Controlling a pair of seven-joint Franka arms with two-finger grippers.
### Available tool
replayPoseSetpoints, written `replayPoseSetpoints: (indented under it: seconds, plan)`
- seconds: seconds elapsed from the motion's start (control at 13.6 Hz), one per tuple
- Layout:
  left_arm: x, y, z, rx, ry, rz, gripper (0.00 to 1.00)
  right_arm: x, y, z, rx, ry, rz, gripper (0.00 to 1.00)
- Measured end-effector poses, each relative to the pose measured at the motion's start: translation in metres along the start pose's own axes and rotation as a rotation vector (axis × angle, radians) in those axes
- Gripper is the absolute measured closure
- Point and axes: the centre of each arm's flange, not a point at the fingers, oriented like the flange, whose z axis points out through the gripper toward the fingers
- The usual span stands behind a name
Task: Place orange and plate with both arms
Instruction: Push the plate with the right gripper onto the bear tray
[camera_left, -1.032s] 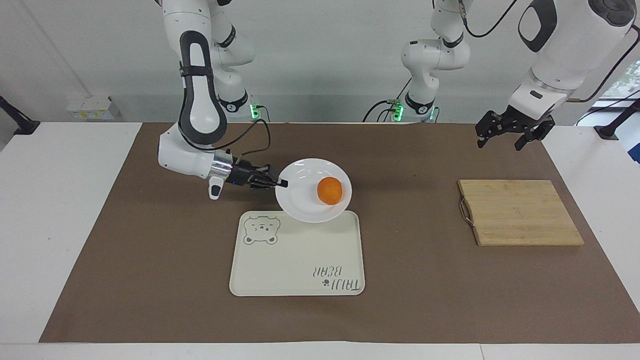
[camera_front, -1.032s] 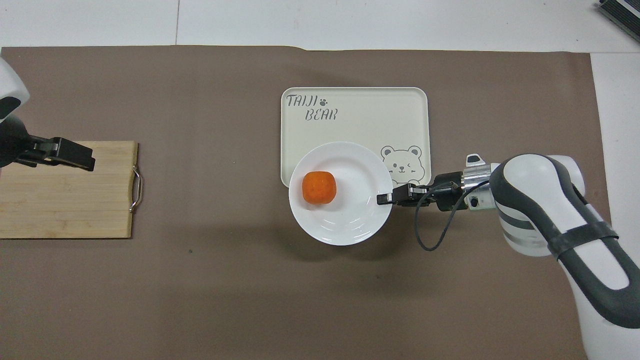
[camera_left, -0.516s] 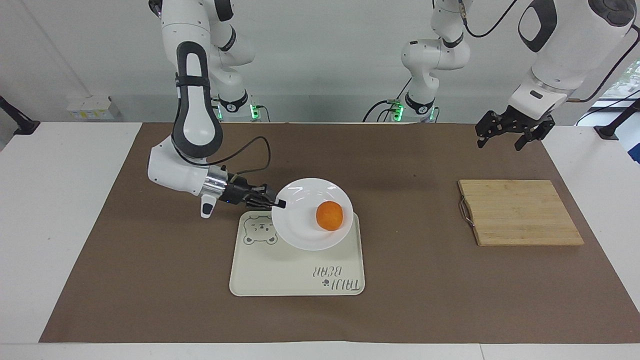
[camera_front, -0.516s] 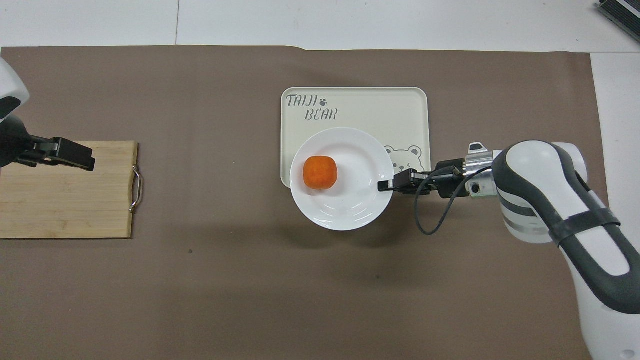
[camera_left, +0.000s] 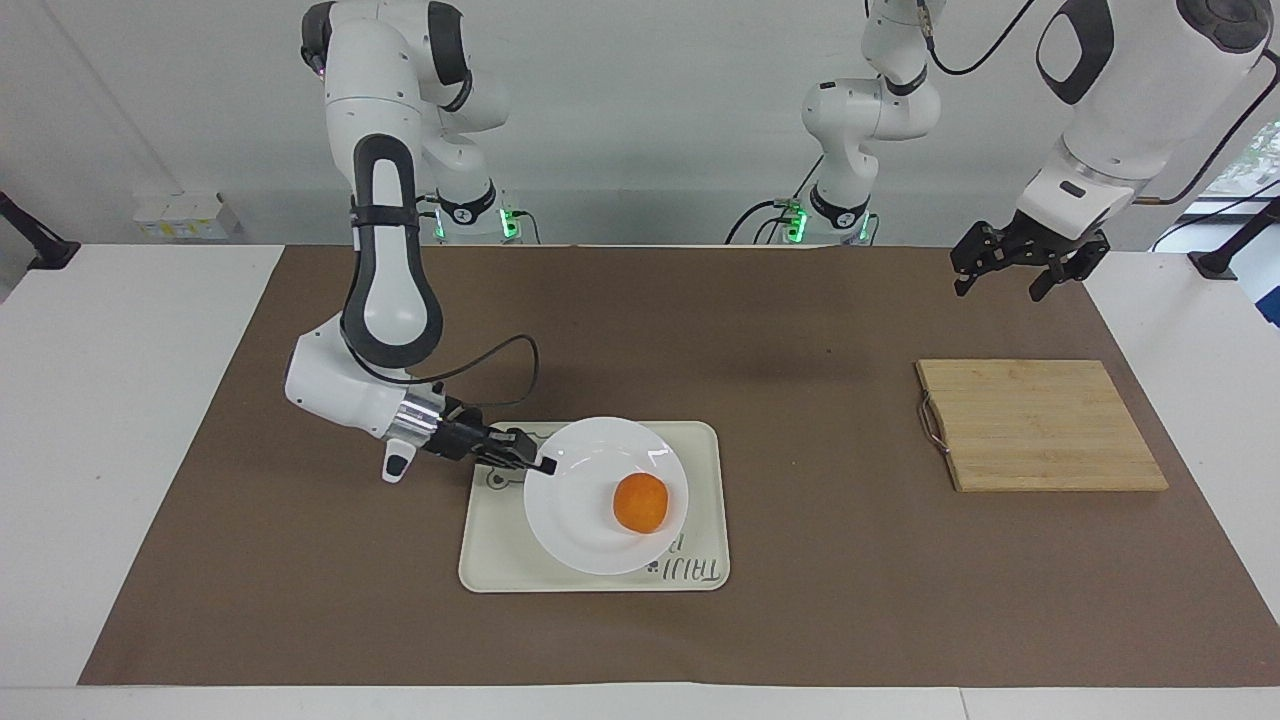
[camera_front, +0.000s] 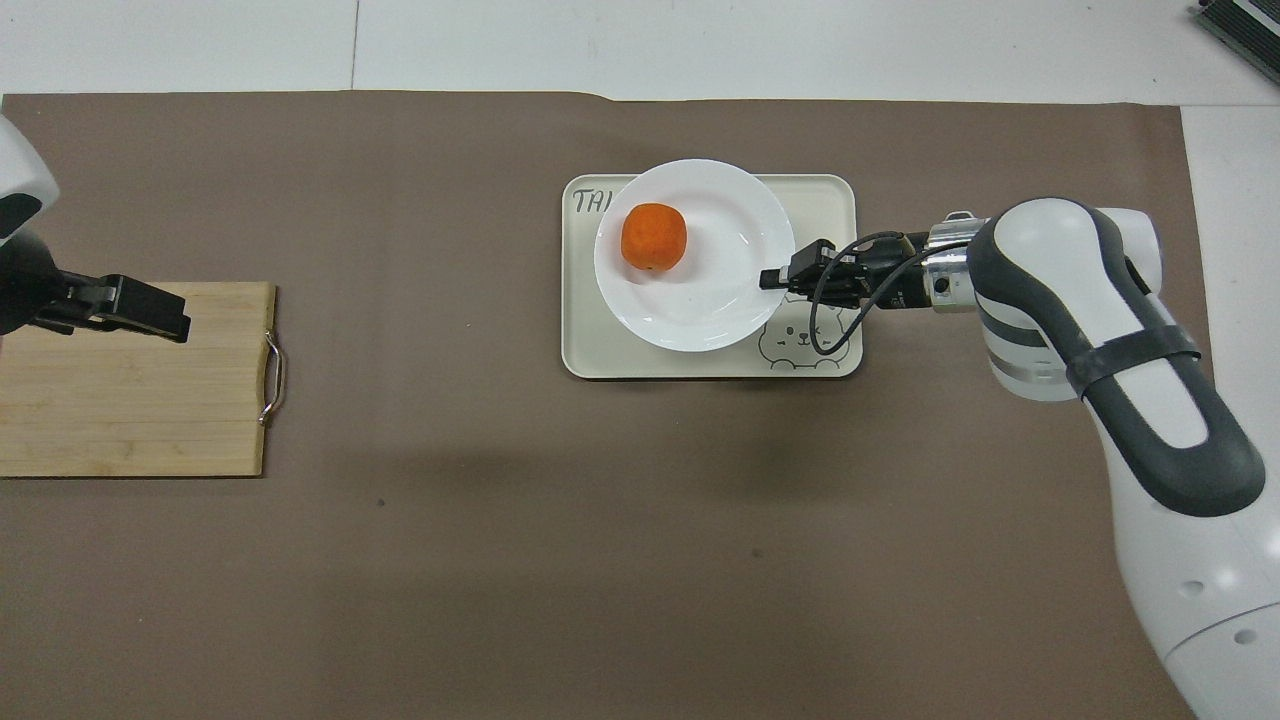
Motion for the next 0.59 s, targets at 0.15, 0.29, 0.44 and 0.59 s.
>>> replayPoseSetpoints:
  seconds: [0.15, 0.29, 0.44, 0.59]
  plan:
    - [0.0, 0.0, 0.0, 0.0, 0.0, 0.0, 0.0, 0.001, 0.002, 0.003, -0.002, -0.002, -0.005, 0.95]
    - [0.0, 0.0, 0.0, 0.0, 0.0, 0.0, 0.0, 0.0, 0.001, 0.005, -0.001, -0.006, -0.023, 0.95]
    - [0.0, 0.0, 0.0, 0.0, 0.0, 0.0, 0.0, -0.001, 0.002, 0.008, -0.003, -0.011, -0.038, 0.95]
    - [0.0, 0.0, 0.0, 0.0, 0.0, 0.0, 0.0, -0.003, 0.006, 0.014, -0.007, -0.021, -0.04, 0.95]
